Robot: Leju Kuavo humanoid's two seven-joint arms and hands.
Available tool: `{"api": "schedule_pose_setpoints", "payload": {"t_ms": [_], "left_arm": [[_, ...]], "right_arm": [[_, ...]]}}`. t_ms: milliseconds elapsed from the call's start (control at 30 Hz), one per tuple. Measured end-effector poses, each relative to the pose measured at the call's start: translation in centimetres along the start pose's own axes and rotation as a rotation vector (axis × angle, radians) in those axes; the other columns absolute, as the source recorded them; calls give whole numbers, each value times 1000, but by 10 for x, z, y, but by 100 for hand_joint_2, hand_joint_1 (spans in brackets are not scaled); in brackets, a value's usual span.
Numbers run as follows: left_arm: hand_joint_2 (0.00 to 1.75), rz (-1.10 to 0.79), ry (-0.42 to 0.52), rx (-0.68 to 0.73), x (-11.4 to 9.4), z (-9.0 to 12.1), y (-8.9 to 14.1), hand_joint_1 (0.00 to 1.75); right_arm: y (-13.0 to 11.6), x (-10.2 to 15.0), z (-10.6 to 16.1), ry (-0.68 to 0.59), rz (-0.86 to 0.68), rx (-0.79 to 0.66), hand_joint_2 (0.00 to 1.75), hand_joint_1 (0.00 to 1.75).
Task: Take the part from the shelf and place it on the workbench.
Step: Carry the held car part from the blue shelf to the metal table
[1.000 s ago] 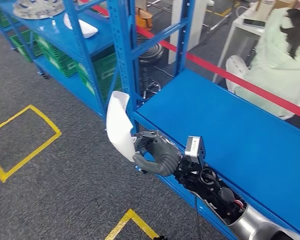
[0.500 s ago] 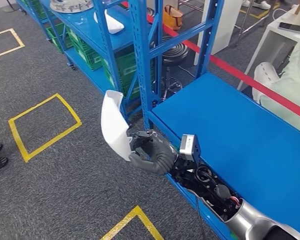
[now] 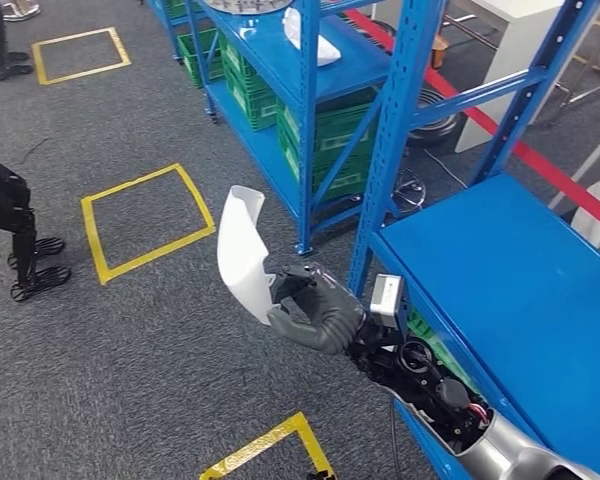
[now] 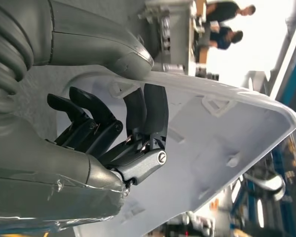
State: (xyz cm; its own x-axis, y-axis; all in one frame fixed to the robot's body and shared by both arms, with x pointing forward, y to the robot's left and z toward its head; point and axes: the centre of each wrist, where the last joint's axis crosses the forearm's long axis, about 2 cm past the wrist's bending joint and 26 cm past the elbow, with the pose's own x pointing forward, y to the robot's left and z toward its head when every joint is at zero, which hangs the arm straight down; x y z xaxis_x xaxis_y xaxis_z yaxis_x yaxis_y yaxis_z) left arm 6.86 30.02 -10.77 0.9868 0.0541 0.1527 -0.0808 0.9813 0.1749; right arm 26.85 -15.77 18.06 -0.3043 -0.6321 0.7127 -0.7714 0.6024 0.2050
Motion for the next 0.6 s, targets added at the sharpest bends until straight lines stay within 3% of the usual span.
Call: {"api": "schedule_pose_setpoints", "payload": {"t_ms": [600], "left_arm": [[175, -15, 0, -4, 0, 0, 2, 0]], "right_arm": [[1, 1, 3, -4, 7, -15, 175, 175]]}}
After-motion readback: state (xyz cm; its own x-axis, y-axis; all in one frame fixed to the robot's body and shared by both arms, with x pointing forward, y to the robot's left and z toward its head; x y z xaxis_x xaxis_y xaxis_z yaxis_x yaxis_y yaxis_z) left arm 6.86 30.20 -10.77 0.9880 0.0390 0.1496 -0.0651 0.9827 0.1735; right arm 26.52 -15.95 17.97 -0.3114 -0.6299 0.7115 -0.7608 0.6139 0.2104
